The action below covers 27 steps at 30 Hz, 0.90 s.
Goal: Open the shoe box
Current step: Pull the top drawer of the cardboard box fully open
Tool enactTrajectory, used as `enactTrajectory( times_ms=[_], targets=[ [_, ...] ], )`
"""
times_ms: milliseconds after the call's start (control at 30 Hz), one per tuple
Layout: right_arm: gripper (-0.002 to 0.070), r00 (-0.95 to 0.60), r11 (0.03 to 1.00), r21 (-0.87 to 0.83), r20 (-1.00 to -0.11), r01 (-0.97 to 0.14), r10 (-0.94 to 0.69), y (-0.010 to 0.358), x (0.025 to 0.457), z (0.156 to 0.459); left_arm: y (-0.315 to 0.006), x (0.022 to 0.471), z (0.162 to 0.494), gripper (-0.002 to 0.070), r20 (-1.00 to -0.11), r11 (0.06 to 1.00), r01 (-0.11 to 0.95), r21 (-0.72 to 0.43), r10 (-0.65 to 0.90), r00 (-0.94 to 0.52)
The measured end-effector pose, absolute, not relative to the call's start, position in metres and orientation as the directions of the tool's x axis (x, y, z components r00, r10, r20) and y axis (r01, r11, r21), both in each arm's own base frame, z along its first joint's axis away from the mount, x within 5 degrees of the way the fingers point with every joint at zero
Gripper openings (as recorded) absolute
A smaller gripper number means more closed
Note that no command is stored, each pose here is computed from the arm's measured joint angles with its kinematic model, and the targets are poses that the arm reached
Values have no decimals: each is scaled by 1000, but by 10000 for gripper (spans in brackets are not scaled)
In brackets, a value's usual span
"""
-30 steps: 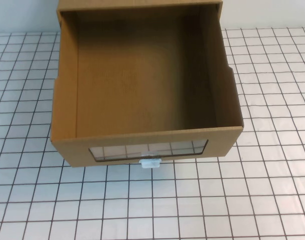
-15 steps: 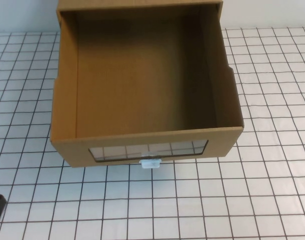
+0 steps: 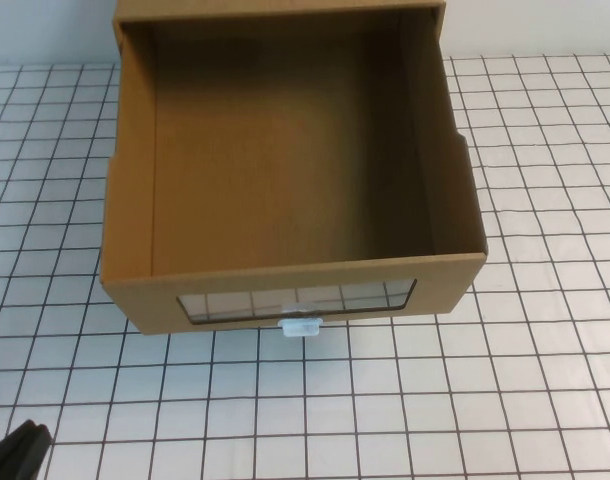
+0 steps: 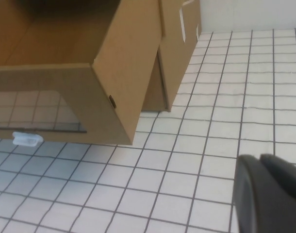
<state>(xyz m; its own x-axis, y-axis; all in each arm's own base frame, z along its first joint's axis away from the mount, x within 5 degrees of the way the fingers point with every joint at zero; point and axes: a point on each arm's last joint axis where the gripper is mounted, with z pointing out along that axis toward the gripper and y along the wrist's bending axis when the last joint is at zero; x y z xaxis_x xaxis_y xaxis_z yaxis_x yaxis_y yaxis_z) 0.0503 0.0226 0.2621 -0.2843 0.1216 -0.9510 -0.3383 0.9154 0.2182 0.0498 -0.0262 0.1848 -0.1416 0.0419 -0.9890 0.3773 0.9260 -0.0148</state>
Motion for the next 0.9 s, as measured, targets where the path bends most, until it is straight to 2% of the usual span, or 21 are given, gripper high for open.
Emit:
enactTrajectory(
  times_ms=[567,733,833,900],
  targets=[
    [-13,-250,905,246,-954,-347,163,23,51,266,-27,49,184,-2,-987,923,384,-18,44,-152],
    [-13,-236,920,195,-965,-340,117,22,52,265,-27,49,184,-2,-987,923,384,-18,44,-152],
    [-13,-196,937,154,-976,-312,96,19,54,258,-27,49,184,-2,-987,923,384,-18,44,-152],
    [-13,-140,957,146,-984,-249,114,15,56,250,-27,49,184,-2,-987,923,384,-18,44,-152]
  ],
)
